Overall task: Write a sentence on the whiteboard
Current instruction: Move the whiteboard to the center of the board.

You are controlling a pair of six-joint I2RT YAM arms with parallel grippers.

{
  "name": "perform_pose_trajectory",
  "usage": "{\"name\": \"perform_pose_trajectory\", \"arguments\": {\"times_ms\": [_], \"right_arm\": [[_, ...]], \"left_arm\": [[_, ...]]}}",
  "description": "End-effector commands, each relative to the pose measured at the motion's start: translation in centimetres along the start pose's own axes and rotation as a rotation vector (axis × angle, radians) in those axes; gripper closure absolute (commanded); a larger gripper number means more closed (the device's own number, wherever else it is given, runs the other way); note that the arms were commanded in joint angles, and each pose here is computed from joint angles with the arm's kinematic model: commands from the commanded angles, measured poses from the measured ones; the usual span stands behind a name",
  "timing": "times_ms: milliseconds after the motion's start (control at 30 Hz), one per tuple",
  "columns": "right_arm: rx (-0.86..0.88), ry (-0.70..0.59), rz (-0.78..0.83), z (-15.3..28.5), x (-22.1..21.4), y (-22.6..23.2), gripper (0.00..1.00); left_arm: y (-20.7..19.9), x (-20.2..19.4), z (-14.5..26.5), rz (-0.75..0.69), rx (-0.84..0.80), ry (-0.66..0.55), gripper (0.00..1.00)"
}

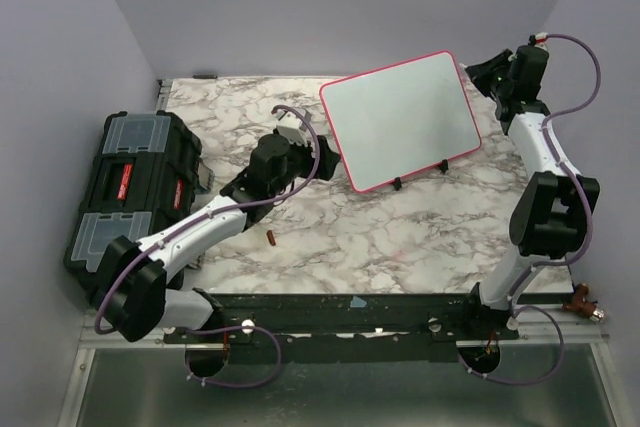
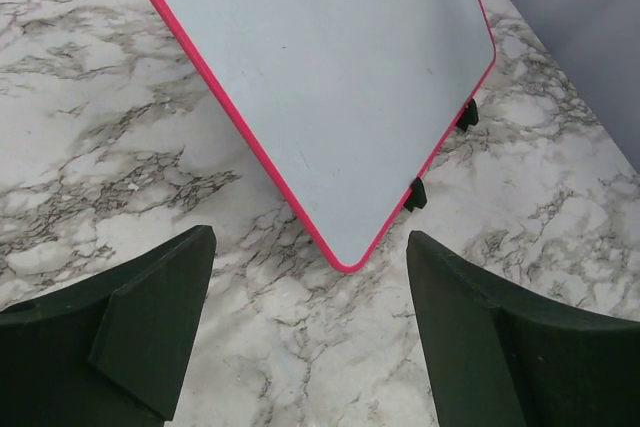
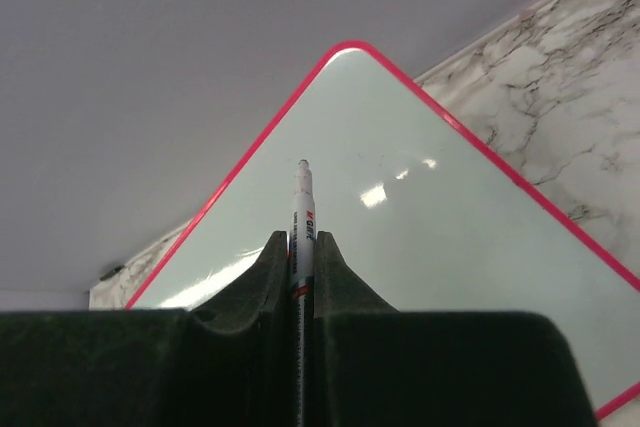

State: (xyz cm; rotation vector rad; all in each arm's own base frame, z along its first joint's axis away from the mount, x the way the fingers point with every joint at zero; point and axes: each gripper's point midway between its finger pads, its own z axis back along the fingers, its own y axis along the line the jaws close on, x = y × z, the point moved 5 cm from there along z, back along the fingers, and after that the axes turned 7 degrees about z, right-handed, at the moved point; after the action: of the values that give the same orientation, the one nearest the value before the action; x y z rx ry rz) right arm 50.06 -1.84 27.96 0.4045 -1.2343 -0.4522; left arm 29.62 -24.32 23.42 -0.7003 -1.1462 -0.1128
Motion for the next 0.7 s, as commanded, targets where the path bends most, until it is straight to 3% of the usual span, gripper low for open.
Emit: {"name": "perform_pose_trajectory", "arguments": {"times_ms": [0, 267, 667], "right_arm": [[-0.019, -0.088, -0.078, -2.4, 1.5, -2.1, 0.99], [-0.091, -0.148, -0.149, -6.3, 0.8, -5.2, 0.99], [-0.125, -0.172, -0.167, -11.1, -1.1, -10.4, 0.99]], "left_arm": [[-0.3, 0.7, -1.4, 0.0, -0.147, -0.004, 0.19], [1.7, 0.6, -4.0, 0.089, -0.248, 0.043, 0.18], [3.0, -0.5, -7.5, 0.148, -0.316, 0.12, 0.27]]}}
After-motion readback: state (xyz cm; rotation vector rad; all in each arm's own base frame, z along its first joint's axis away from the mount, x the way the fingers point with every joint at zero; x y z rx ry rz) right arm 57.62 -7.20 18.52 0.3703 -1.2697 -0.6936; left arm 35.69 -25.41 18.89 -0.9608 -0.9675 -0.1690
